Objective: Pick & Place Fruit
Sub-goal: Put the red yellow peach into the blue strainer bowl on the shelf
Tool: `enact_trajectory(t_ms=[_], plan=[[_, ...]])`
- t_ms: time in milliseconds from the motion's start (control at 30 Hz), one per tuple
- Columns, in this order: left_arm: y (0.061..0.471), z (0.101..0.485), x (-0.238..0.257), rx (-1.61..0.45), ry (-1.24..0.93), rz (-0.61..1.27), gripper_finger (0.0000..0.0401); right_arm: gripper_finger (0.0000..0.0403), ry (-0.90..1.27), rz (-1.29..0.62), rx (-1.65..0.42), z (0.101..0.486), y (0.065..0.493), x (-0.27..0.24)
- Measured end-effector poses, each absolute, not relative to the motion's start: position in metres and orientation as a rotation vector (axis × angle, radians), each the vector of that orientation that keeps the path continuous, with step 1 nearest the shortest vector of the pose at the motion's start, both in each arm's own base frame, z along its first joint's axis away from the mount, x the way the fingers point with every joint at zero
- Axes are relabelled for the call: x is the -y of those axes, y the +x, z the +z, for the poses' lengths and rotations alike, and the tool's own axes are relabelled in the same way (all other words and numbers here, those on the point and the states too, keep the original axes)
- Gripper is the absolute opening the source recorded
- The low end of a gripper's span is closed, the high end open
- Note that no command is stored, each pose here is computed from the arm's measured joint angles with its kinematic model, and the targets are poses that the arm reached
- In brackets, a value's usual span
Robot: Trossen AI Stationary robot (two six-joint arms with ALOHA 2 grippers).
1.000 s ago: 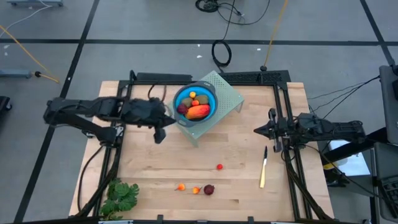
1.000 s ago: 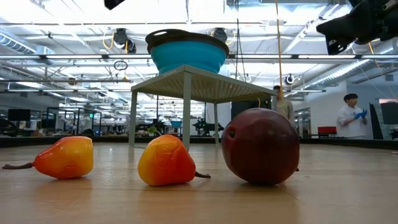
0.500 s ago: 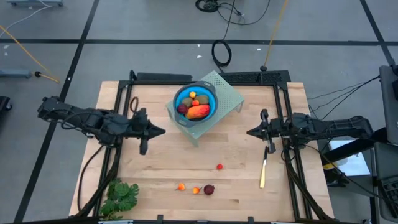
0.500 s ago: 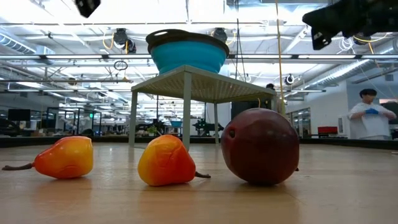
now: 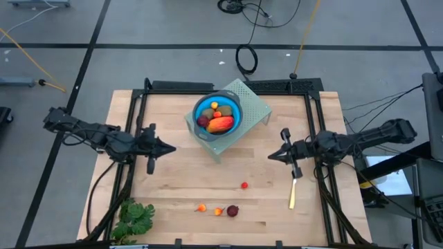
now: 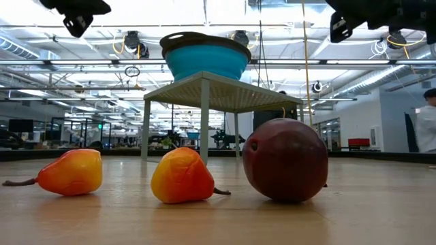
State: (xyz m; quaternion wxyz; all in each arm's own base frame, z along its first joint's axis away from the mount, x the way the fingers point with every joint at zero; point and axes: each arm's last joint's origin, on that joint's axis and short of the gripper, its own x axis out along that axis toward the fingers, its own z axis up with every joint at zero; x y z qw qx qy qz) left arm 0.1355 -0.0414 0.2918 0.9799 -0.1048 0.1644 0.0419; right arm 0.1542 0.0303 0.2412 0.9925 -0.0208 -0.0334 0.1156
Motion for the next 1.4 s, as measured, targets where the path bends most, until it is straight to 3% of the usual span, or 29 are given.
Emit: enact_trajectory(t_ms=[433, 1400], plan=[[0.112, 0.260, 0.035, -0.203, -0.174, -0.037, 0.0002, 0.0000, -0.053, 0.255, -0.011, 0.263, 0.185, -0.054], [0.082, 0.214, 0.027, -0.136, -0.180, -0.181, 0.0009, 0.0000, -0.120, 0.378, -0.410, 0.300, 0.279, -0.120]])
